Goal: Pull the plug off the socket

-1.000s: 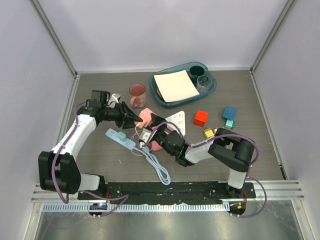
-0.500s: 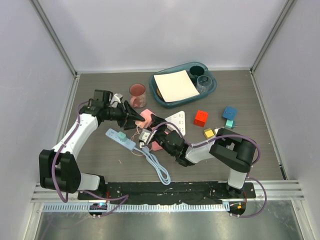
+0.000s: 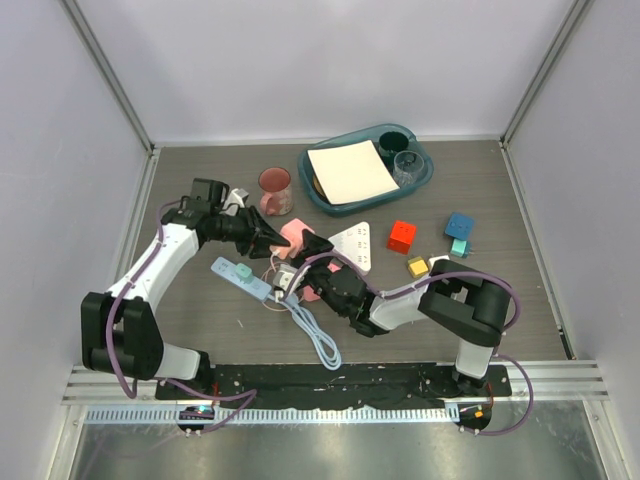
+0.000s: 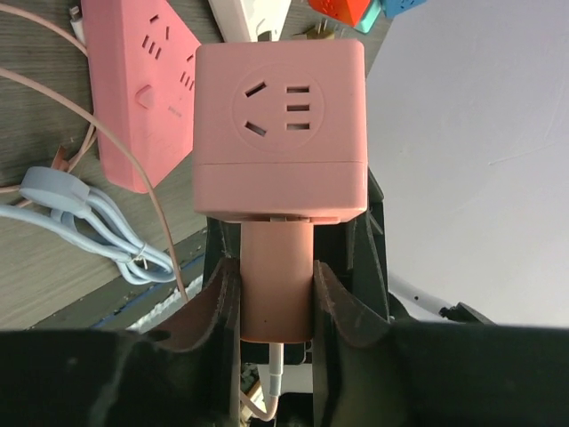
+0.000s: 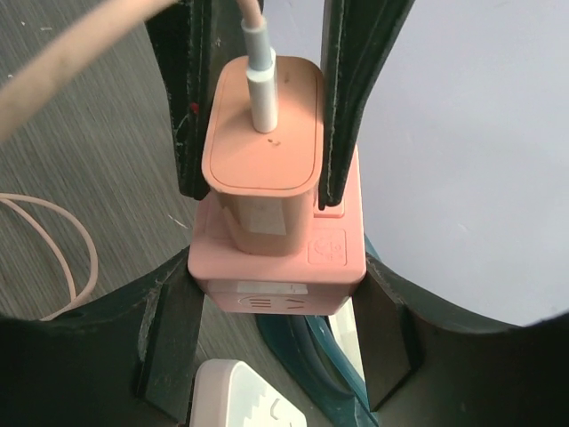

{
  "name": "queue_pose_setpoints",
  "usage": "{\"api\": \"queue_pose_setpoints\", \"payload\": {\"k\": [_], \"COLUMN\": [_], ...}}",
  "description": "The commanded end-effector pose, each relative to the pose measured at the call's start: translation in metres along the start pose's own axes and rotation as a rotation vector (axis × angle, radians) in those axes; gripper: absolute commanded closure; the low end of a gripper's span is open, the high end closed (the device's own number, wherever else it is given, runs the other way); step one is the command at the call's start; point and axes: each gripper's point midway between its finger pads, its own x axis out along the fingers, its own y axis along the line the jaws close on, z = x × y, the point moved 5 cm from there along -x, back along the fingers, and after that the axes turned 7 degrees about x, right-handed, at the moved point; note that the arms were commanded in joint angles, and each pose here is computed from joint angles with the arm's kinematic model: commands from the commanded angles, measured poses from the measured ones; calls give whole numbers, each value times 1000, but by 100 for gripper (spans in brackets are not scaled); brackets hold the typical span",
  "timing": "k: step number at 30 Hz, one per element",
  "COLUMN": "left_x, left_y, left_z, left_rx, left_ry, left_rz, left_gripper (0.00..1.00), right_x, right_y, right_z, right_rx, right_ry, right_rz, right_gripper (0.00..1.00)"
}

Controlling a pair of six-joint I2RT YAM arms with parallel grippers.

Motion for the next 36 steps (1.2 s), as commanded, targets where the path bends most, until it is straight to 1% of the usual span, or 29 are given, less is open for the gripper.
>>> {"api": "queue_pose_setpoints", "payload": {"k": [1, 6, 10, 18, 22, 26, 29, 32, 33, 34, 35, 36], "left_x": [-5, -8, -9, -19, -23, -25, -27, -32, -33, -34, -40, -43], "left_y": [-17, -20, -15, -26, -32, -35, -38, -43, -39, -35, -37, -29], "left_z": [4, -4, -9, -13, -15, -14, -9, 3, 12, 16, 23, 34], "left_rx": [84, 104, 118, 121, 118, 122, 139, 185, 191, 204, 217, 210], "left_ry": [-23, 15, 45, 36, 29, 13, -16, -101, -159, -177, -220, -283], "left_rz": [-57, -80, -68, -77, -85, -86, -78, -33, 25, 68, 99, 173], "left_gripper": [100, 100, 100, 100, 100, 100, 100, 100, 100, 100, 100, 100], "right_x": [1, -1, -6, -4, -2, -5, -6, -6, -8, -9, -9, -7], "right_y": [-14, -21, -27, -25, -29, -31, -37, -49, -50, -54, -56, -58], "right_z": [24, -10, -30, -52, -63, -58, -49, -35, -31, -26, -24, -20], "right_rx": [31, 72, 125, 144, 165, 174, 187, 212, 218, 232, 237, 247], "right_ry": [-95, -25, 5, 44, 67, 38, 9, -17, -27, -36, -36, -39], "right_rz": [-83, -91, -107, -91, -110, -103, -101, -106, -102, -104, -104, -103], "right_gripper": [99, 99, 99, 99, 99, 99, 99, 99, 99, 99, 99, 99]}}
